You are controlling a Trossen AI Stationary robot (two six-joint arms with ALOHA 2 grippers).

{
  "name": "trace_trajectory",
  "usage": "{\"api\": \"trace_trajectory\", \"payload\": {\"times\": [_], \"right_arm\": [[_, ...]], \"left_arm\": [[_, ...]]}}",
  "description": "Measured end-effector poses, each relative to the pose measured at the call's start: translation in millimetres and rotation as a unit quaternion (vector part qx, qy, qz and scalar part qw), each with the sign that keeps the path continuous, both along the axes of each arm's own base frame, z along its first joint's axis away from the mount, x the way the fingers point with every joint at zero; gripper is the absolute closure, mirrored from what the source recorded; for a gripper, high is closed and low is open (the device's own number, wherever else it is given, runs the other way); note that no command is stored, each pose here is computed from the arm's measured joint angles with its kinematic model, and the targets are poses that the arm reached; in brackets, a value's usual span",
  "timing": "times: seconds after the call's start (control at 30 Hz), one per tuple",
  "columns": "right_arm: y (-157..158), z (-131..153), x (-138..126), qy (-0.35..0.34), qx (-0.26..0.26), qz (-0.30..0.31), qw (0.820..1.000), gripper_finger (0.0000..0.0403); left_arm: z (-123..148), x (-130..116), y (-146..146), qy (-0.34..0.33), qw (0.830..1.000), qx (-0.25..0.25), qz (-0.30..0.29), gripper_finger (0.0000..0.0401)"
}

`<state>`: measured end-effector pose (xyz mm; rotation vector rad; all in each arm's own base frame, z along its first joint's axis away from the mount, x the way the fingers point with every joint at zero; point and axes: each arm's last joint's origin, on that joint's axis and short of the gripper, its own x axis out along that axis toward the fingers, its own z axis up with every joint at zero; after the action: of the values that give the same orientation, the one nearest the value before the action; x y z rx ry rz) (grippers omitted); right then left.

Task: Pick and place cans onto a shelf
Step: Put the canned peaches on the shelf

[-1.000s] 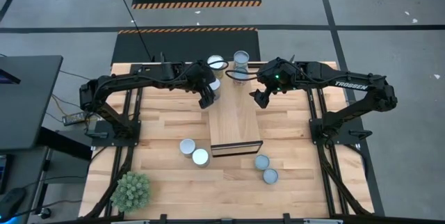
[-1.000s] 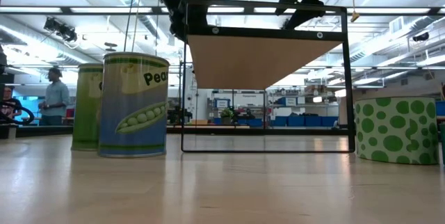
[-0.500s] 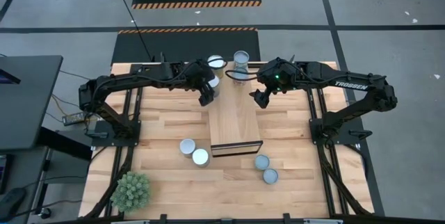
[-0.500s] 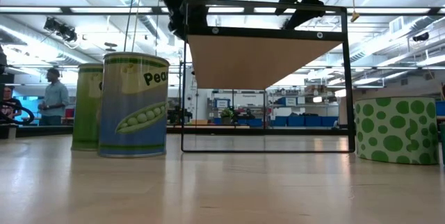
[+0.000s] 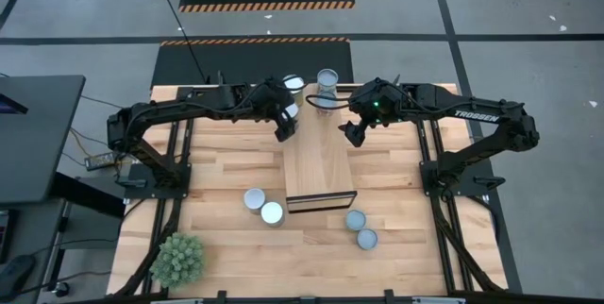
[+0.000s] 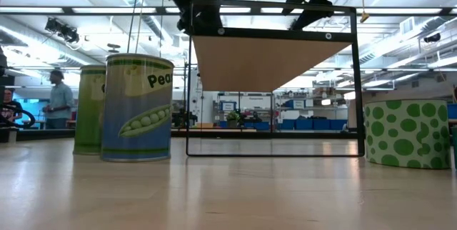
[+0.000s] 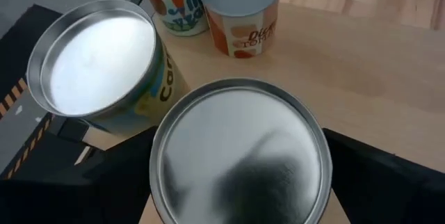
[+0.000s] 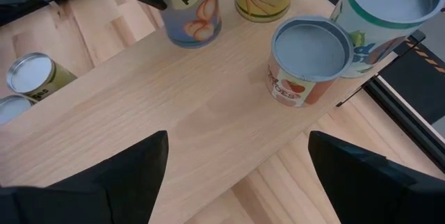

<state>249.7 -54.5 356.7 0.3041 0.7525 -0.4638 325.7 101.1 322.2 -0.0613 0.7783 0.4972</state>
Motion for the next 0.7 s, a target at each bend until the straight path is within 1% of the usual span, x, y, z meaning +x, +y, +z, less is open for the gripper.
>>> {"api": "trace_trajectory", "payload": {"times": [0.27, 0.53, 0.7], "right_arm": [[0.0, 0.0, 0.0, 0.000, 0.000, 0.000, 1.000, 0.0049], [0.0, 0.0, 0.0, 0.000, 0.000, 0.000, 1.000, 0.0049], [0.0, 0.0, 0.0, 0.000, 0.000, 0.000, 1.000, 0.0049]], "left_arm": [[1.9, 2.0, 0.6, -0.015, 1.000, 0.003, 0.002, 0.0021], [1.8, 2.0, 0.6, -0.014, 1.000, 0.005, 0.000, 0.0021], [2.1, 2.1, 1.3, -0.009, 1.000, 0.021, 0.000, 0.0021]]}}
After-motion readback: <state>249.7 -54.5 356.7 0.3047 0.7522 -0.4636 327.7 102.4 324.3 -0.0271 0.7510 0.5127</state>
